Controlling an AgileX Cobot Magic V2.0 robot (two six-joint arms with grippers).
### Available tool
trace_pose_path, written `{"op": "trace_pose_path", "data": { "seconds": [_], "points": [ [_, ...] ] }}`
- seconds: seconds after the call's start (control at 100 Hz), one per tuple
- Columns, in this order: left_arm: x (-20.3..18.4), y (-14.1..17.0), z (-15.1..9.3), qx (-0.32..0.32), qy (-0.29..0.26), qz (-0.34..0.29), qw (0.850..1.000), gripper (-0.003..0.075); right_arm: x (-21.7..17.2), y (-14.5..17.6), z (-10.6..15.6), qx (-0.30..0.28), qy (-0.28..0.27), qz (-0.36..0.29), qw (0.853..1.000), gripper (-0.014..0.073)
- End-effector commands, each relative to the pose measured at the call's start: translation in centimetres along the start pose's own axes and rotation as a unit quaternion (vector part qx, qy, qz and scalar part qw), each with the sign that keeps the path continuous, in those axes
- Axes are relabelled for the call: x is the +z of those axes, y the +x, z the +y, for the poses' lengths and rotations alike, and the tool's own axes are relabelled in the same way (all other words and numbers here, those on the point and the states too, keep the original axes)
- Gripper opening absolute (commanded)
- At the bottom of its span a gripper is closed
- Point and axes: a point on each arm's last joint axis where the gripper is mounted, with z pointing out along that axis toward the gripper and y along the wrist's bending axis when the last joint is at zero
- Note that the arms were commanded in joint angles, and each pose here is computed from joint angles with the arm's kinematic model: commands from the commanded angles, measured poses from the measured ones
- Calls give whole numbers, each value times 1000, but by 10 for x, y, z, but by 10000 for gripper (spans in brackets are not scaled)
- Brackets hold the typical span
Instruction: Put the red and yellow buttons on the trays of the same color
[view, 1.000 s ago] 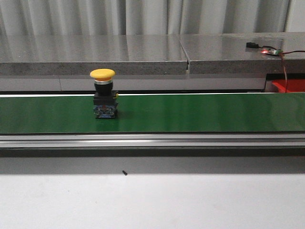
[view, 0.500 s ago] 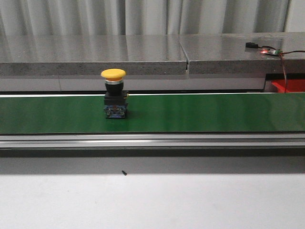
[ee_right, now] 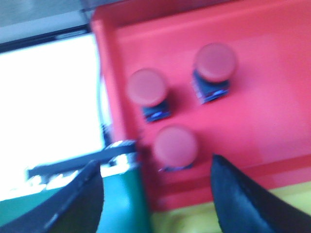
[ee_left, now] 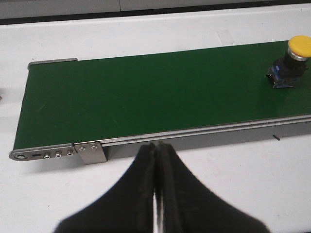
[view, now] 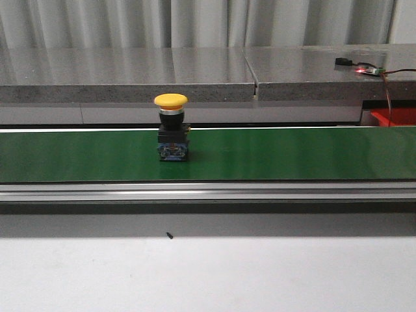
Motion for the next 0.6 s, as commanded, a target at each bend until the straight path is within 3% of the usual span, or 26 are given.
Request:
{"op": "trace_pose_path", "data": {
  "seconds": [0.0, 0.26, 0.59],
  "points": [
    [-4, -12, -1, -1, 1, -41, 999, -18, -38, -7, 20, -26, -18, -63, 998, 477],
    [-4, -12, -1, -1, 1, -41, 999, -18, -63, 24, 98, -122, -108, -38, 986, 477],
    [-4, -12, -1, -1, 1, -41, 999, -18, -87, 62, 175, -222, -205, -2, 953, 477]
  ]
}}
